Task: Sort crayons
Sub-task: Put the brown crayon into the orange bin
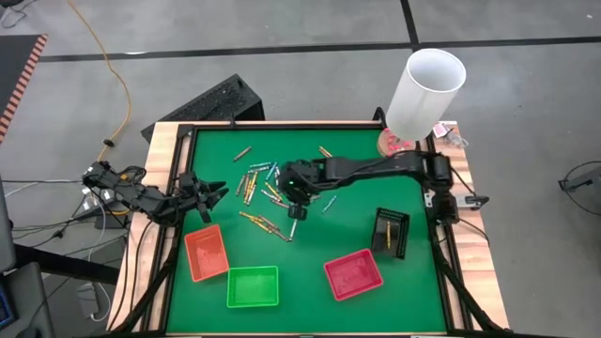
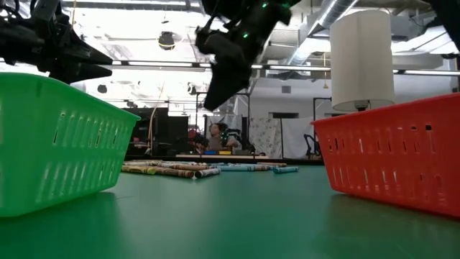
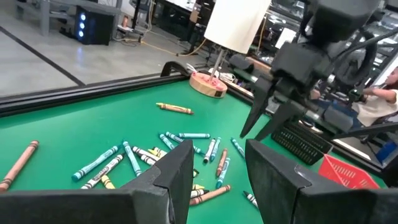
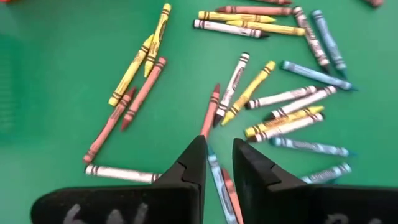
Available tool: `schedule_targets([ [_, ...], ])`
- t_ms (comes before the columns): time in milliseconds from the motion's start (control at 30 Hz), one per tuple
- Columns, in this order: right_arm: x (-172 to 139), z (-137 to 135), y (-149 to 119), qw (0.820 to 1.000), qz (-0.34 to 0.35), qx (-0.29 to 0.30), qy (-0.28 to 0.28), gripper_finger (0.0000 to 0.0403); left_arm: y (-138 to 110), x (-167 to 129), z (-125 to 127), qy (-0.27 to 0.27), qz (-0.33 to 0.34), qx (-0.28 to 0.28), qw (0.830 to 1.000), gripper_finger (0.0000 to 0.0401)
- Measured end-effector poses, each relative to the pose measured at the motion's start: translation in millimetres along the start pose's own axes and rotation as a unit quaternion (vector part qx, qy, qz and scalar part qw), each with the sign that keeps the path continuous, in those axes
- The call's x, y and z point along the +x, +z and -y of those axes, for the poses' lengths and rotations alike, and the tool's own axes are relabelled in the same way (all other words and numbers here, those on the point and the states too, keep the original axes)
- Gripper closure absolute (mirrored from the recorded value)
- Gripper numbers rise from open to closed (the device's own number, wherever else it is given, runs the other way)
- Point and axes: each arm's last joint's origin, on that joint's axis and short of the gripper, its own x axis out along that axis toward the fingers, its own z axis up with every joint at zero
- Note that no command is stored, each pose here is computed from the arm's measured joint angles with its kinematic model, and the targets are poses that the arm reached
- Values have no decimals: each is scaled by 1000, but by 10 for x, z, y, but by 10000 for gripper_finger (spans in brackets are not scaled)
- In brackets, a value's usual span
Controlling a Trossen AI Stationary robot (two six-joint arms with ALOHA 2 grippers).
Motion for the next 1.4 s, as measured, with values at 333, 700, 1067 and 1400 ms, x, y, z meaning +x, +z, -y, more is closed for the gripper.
schedule_targets([
  [333, 494, -8, -57, 999, -38, -13, 2, 309, -28, 0, -12, 5, -10, 10, 1000, 266],
  [700, 593, -2, -60, 999, -33, -10, 1, 307, -44, -1, -19, 7, -15, 11, 1000, 266],
  [1067, 907, -18, -204, 998, -64, -4, -3, 307, -59, -2, -26, 9, -21, 11, 1000, 266],
  [1400, 920, -19, -237, 997, -80, 5, -4, 309, -74, -2, -33, 12, -26, 12, 1000, 266],
])
